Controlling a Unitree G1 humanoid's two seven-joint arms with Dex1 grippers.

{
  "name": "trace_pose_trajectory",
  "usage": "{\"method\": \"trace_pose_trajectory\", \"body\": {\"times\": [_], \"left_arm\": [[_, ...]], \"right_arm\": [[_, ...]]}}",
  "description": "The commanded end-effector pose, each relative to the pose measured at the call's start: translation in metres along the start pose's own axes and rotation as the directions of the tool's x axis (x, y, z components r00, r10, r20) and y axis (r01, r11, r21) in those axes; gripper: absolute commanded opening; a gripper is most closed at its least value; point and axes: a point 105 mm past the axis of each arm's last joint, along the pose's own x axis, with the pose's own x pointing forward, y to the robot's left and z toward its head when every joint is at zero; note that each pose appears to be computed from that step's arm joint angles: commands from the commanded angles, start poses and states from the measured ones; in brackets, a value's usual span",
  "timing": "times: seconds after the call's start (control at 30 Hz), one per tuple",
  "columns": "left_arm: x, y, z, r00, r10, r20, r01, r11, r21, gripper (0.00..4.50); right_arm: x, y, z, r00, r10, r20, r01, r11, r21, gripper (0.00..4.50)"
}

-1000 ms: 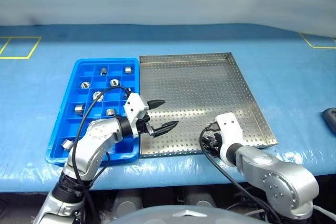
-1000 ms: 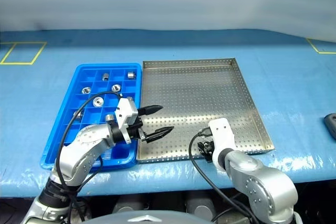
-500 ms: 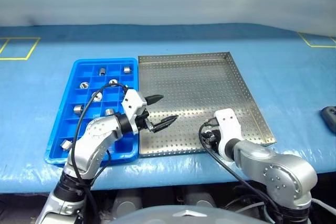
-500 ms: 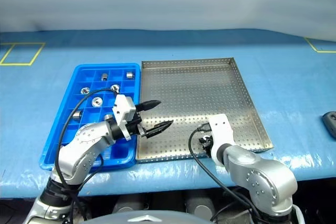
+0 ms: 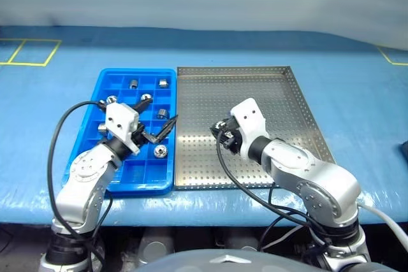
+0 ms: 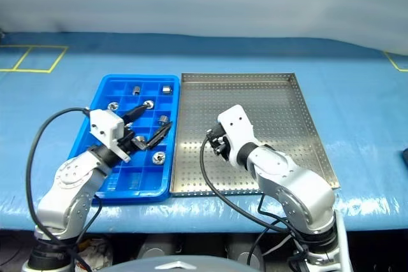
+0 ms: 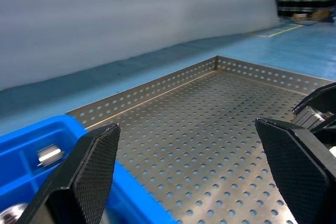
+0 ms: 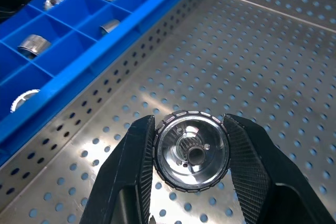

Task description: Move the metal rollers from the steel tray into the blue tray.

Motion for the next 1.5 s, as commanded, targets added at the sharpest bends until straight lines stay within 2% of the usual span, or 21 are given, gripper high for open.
{"method": "trace_pose_trajectory", "body": {"times": [0.03,0.27,0.53,0.93,1.27,1.5], "left_arm": [[-0.015,0.011,0.018,0.994,0.088,0.061,-0.092,0.994,0.054,4.50],[-0.044,0.025,0.017,0.976,0.208,0.055,-0.208,0.978,-0.014,4.50],[-0.055,0.016,0.006,0.979,0.204,-0.004,-0.204,0.979,-0.017,4.50],[-0.055,0.012,0.002,0.983,0.182,-0.023,-0.183,0.982,-0.034,4.50],[-0.050,0.009,0.003,0.989,0.148,-0.021,-0.149,0.988,-0.041,4.50],[-0.047,0.008,0.003,0.992,0.126,-0.019,-0.127,0.991,-0.046,4.50]], "right_arm": [[0.006,0.015,0.019,0.991,0.097,0.093,-0.090,0.993,-0.080,1.68],[0.020,0.048,0.033,0.943,0.293,0.159,-0.270,0.951,-0.147,1.68],[0.027,0.070,0.030,0.899,0.405,0.170,-0.388,0.913,-0.123,1.68],[0.036,0.093,0.008,0.869,0.471,0.153,-0.471,0.881,-0.039,1.68],[0.047,0.088,-0.013,0.894,0.433,0.117,-0.440,0.897,0.047,1.68],[0.042,0.081,-0.003,0.895,0.416,0.162,-0.428,0.902,0.046,3.96]]}}
